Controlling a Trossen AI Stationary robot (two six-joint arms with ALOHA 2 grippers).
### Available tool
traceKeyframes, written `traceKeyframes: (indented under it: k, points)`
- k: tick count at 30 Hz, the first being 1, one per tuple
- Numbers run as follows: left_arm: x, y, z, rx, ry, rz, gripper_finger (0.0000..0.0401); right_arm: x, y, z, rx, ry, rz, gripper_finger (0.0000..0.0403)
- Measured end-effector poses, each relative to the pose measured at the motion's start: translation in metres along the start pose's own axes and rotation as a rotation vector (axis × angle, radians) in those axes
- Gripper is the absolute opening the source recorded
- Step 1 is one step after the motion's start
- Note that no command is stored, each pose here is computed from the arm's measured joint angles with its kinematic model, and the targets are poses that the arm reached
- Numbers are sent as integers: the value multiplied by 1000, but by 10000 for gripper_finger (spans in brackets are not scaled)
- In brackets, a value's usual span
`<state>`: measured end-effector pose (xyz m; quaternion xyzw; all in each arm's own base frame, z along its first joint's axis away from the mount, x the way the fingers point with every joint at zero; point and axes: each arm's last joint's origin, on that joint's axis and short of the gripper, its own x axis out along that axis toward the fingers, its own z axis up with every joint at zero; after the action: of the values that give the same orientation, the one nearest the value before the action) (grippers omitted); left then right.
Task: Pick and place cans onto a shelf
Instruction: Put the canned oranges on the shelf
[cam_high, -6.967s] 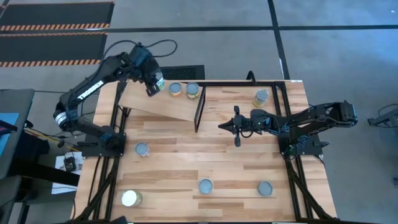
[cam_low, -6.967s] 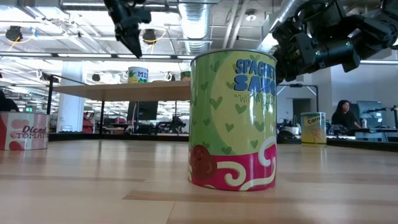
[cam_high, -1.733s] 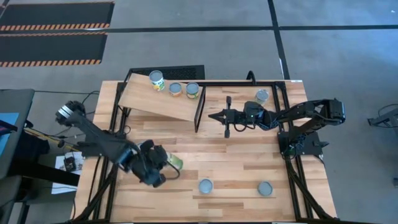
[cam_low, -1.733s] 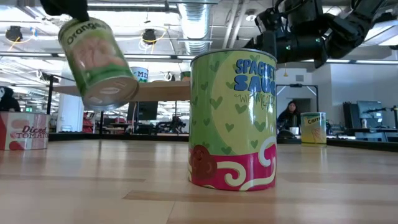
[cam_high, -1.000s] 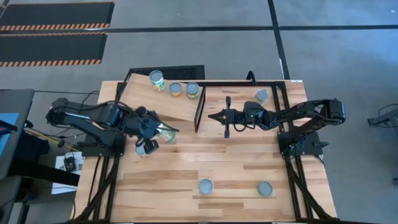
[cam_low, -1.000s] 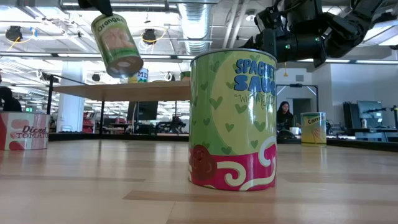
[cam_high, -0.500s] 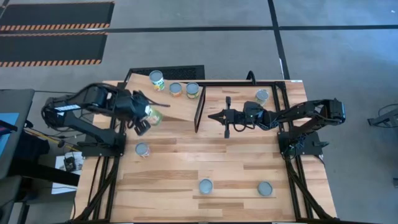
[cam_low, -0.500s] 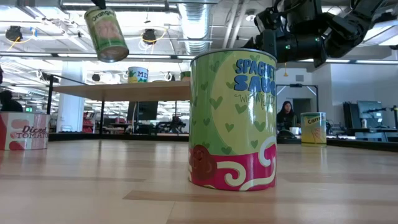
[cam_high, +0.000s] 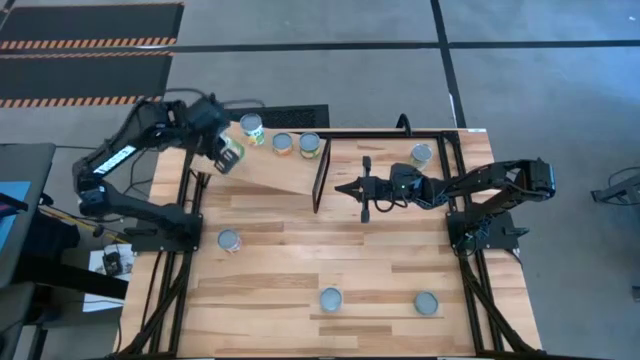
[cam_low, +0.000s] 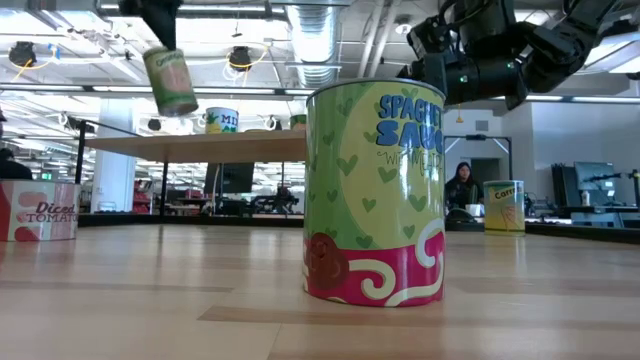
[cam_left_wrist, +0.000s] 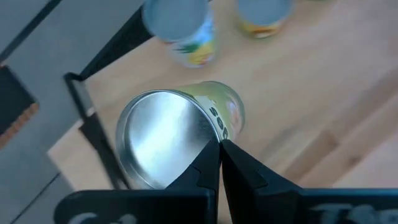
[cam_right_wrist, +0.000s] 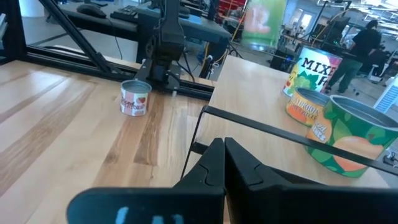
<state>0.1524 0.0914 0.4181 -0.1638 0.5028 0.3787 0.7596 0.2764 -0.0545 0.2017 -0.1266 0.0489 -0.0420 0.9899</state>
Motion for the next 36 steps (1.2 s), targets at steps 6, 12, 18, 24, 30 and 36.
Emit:
traceKeyframes:
  k: [6, 12, 18, 24, 30, 36]
  points:
    - [36, 29, 25, 42, 131, 53, 0, 0, 0, 0, -2, 1, 0, 12]
    - [57, 53, 47, 68, 180, 87, 0, 0, 0, 0, -2, 2, 1, 12]
    - [69, 71, 66, 62, 202, 104, 0, 0, 0, 0, -6, 2, 0, 12]
    - [90, 73, 80, 77, 246, 50, 0, 0, 0, 0, -6, 2, 0, 12]
    - [97, 73, 84, 99, 256, 89, 0, 0, 0, 0, -6, 1, 0, 12]
    - [97, 73, 84, 82, 248, 83, 1, 0, 0, 0, -17, 1, 0, 12]
